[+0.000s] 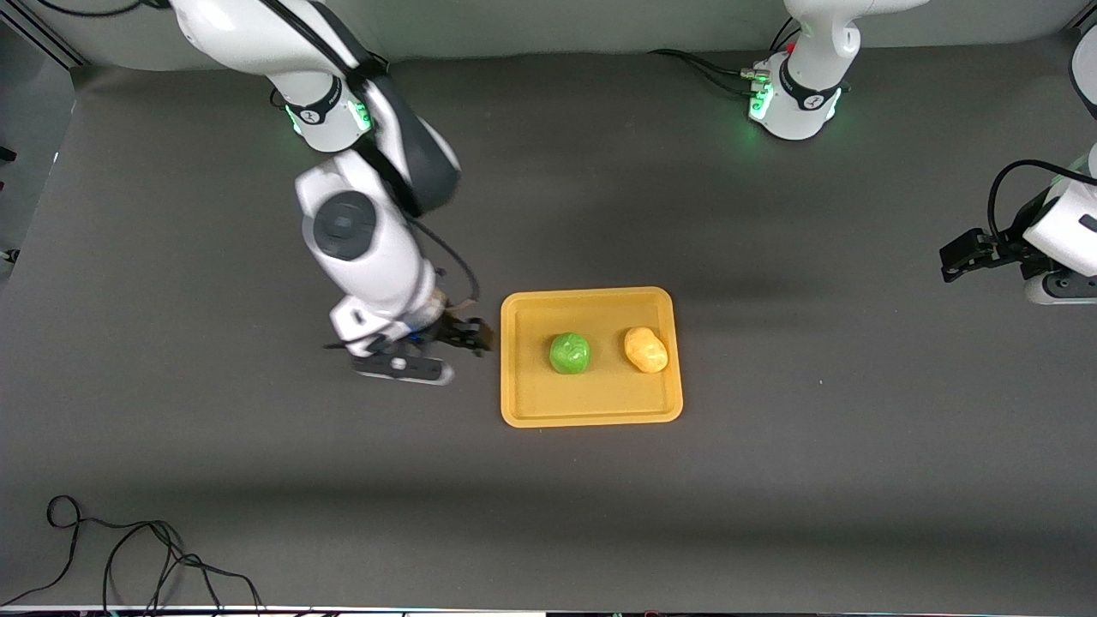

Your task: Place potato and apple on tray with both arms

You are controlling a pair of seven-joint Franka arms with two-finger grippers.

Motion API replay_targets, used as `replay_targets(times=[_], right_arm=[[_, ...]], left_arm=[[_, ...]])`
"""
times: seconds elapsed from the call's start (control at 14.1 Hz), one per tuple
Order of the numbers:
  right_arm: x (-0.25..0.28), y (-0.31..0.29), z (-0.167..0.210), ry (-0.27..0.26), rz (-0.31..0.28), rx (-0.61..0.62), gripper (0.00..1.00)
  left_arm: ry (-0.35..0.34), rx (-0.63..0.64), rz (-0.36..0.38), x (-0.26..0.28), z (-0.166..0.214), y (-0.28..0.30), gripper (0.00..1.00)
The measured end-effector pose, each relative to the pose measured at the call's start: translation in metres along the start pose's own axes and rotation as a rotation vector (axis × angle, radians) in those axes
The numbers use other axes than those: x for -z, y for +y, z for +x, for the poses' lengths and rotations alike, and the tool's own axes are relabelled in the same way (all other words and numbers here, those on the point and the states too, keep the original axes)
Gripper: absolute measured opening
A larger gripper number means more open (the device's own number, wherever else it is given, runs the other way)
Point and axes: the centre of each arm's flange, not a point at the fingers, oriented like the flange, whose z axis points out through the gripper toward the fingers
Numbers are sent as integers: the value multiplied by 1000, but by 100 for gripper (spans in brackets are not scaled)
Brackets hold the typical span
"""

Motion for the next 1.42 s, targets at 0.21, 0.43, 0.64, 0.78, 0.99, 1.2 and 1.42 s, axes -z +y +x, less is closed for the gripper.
replay_targets(times=[0.21,0.43,0.64,0.78,0.99,1.2,1.42], right_arm=[[51,70,26,-14,15,-9,100],[108,140,40,-30,10,58,100],[164,199,35,-33,10,63,100],[198,238,28,-28,7,52,100],[233,285,13,-35,-3,47,100],[247,316,5,-53,-57,115,100],[234,330,5,-90,-63,123,100]], left_arm=[[4,1,1,7,-4,0,100],[3,2,2,11,-6,-1,100],[-1,2,2,11,-7,-1,100],[0,2,2,12,-7,-1,100],[1,2,2,15,-7,-1,100],[2,3,2,19,-7,-1,100],[-2,-1,2,22,-8,-1,100]])
